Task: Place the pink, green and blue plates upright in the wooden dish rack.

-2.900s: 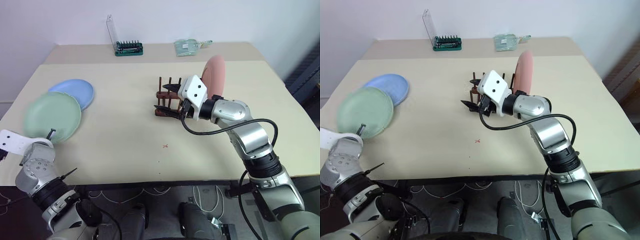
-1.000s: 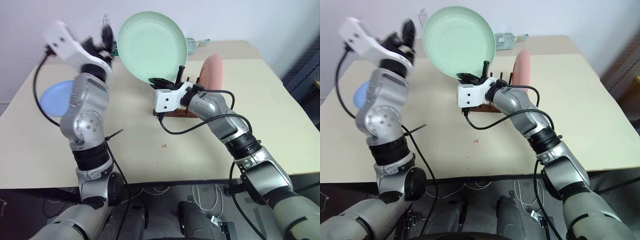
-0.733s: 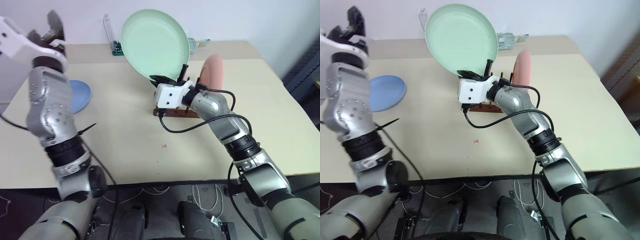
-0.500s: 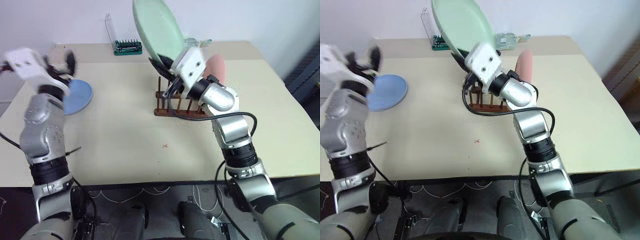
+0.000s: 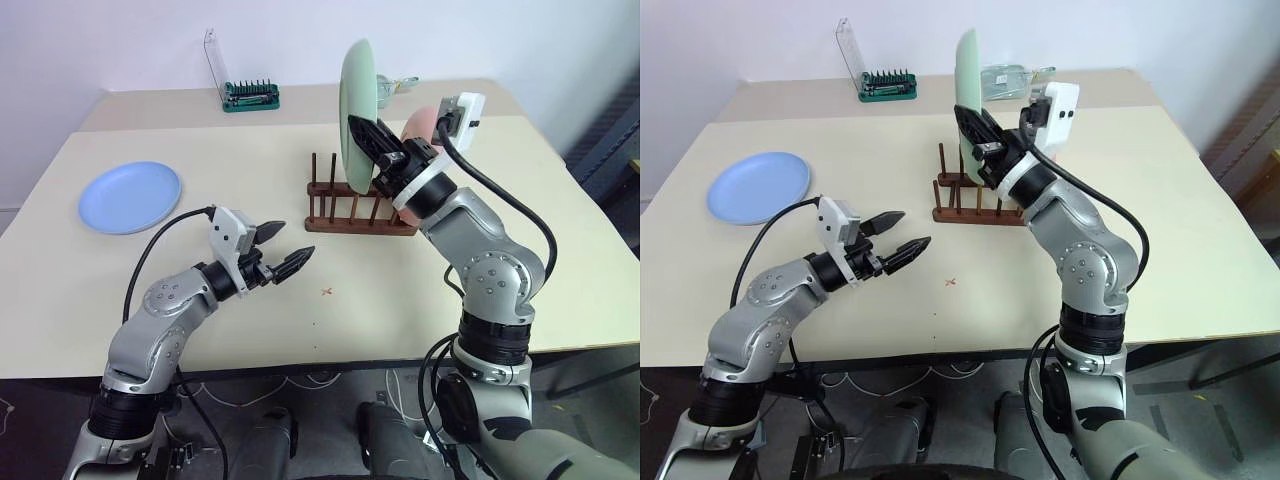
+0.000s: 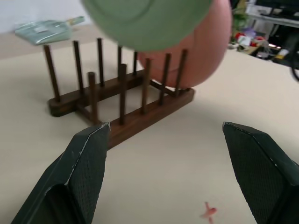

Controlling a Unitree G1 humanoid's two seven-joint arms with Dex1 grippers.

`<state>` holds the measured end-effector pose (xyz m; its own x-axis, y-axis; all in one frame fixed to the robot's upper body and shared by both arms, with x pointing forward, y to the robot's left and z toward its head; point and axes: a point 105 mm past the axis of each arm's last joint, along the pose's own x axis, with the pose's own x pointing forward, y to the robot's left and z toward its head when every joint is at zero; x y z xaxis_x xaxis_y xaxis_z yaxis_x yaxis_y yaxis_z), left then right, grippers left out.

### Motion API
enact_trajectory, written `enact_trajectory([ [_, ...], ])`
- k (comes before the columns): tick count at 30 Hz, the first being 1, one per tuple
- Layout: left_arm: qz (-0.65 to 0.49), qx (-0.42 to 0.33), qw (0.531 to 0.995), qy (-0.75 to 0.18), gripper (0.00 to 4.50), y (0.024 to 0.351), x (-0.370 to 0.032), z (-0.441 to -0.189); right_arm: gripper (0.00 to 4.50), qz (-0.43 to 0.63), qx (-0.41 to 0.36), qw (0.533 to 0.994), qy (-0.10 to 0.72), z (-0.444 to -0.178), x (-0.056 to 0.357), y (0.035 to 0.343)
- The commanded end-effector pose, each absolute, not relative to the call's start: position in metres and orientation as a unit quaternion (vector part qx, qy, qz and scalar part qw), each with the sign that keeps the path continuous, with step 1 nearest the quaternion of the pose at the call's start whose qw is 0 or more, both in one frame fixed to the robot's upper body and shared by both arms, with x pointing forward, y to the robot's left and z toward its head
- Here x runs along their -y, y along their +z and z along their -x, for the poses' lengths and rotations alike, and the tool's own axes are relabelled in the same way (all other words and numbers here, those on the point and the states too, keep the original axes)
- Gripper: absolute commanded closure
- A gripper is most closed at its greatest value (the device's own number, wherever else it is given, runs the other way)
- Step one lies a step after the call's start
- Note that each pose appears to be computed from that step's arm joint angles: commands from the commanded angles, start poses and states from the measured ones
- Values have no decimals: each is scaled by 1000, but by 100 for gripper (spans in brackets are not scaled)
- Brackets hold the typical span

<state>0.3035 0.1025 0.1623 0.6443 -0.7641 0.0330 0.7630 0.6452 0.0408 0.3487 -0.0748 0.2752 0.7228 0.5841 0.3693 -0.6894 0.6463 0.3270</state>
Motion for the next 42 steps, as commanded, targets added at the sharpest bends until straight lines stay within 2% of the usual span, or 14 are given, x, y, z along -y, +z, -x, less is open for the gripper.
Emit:
enact_trajectory([
  [1,-13,47,901,-432,56,174,-97,-299,450,-236,133,896,352,-348,78,288],
  [17,-9,44,900,-433,56,169,-98,-292,450,-313,73,901,292,-380,93,278],
  [20,-11,43,900,-433,48,169,-98,-292,338,-311,71,902,291,-380,93,279],
  [26,-12,44,902,-429,48,168,-98,-296,29,-274,88,911,296,-376,89,286],
  [27,-12,44,902,-429,48,168,-98,-296,3,-265,94,912,298,-375,88,288],
  [37,-4,50,918,-394,48,170,-110,-308,3,8,219,925,311,-354,73,318],
  [38,8,55,923,-381,24,173,-115,-311,0,26,232,923,306,-353,73,321],
  [40,22,69,935,-347,24,179,-125,-320,0,60,252,918,299,-352,71,325],
  [42,48,87,945,-313,24,189,-137,-328,0,40,242,914,322,-350,66,323],
])
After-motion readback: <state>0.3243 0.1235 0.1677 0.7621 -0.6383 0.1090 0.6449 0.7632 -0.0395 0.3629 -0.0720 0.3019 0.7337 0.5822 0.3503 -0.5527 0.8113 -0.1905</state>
